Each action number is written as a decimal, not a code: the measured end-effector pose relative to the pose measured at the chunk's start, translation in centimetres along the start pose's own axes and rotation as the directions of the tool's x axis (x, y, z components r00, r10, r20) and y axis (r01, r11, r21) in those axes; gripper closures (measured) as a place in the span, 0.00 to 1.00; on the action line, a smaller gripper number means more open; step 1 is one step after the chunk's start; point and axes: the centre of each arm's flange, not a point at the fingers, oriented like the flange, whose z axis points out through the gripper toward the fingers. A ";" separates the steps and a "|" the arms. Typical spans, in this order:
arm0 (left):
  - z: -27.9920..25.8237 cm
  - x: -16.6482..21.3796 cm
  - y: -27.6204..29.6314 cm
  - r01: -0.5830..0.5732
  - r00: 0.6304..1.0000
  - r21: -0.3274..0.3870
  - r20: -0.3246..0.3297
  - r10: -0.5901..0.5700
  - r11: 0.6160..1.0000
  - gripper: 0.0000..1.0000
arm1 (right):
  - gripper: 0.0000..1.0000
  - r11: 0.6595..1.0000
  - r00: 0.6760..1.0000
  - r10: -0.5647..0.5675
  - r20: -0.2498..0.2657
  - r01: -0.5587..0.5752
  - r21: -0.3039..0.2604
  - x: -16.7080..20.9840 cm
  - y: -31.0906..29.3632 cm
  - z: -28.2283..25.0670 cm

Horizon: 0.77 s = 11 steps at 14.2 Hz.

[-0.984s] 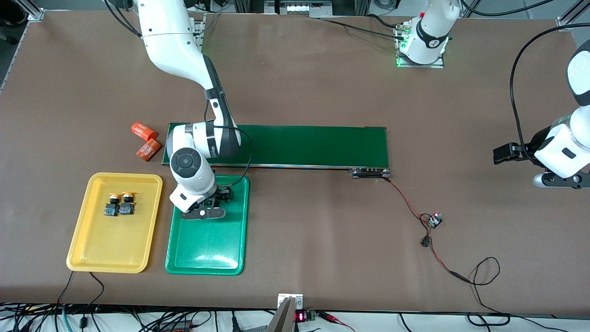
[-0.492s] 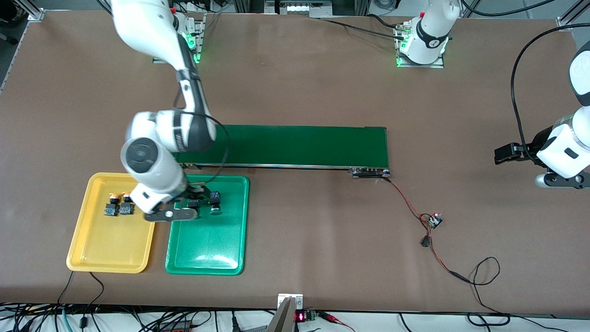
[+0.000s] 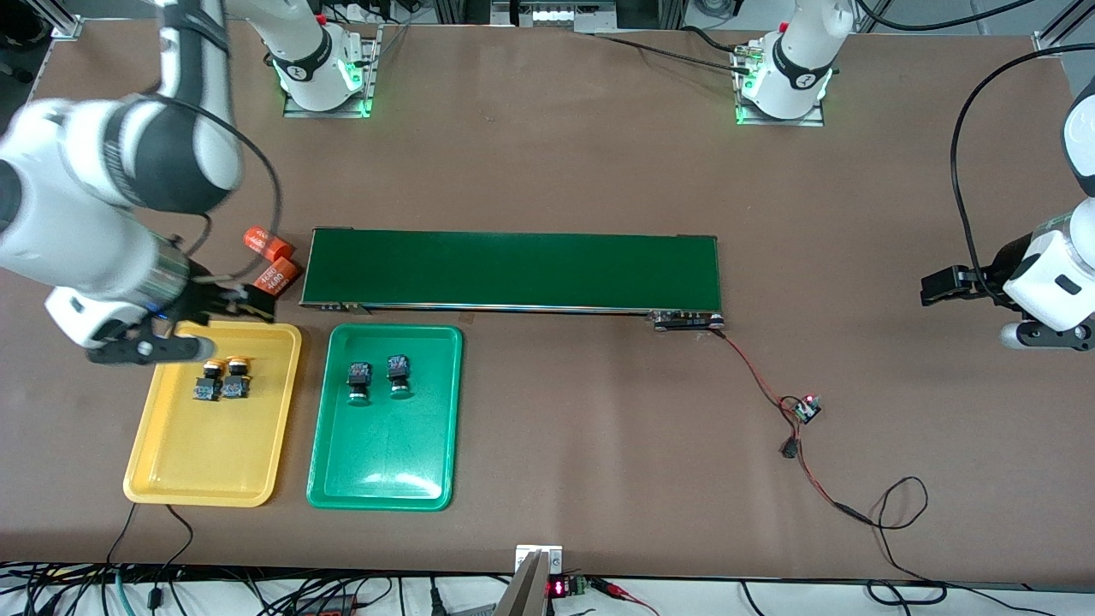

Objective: Sort buttons by color to trays

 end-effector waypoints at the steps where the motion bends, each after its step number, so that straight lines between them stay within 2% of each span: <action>1: 0.0 0.0 0.0 0.000 1.000 0.000 0.000 0.000 1.000 0.00 | 0.00 1.000 1.000 -0.015 0.001 0.015 -0.005 -0.5 1.2 -1.0; 3: 0.0 0.0 0.0 0.000 1.000 0.000 0.000 0.000 1.000 0.00 | 0.00 0.999 0.999 -0.039 0.015 0.039 0.008 -1.6 3.6 -2.9; 4: 0.0 0.0 0.0 0.000 1.000 0.000 0.000 0.000 1.000 0.00 | 0.00 0.999 0.998 -0.048 0.045 0.048 0.017 -2.4 4.6 -3.4; 5: 0.0 0.0 0.0 -0.001 1.000 0.000 0.000 0.001 1.000 0.00 | 0.00 0.998 0.995 -0.061 0.076 0.061 0.007 -3.3 5.4 -3.9; 6: 0.0 0.0 0.1 -0.001 1.000 0.000 0.000 0.001 1.000 0.00 | 0.00 0.997 0.993 -0.078 0.085 0.080 -0.016 -3.8 6.0 -4.4; 8: 0.0 0.0 0.1 -0.001 1.000 -0.001 0.000 0.001 1.000 0.00 | 0.00 0.992 0.990 -0.114 0.085 0.118 -0.047 -4.4 6.2 -5.1; 11: 0.0 0.0 0.1 -0.001 1.000 -0.001 0.000 0.001 1.000 0.00 | 0.00 0.992 0.992 -0.124 0.039 0.125 -0.017 -5.4 7.6 -5.0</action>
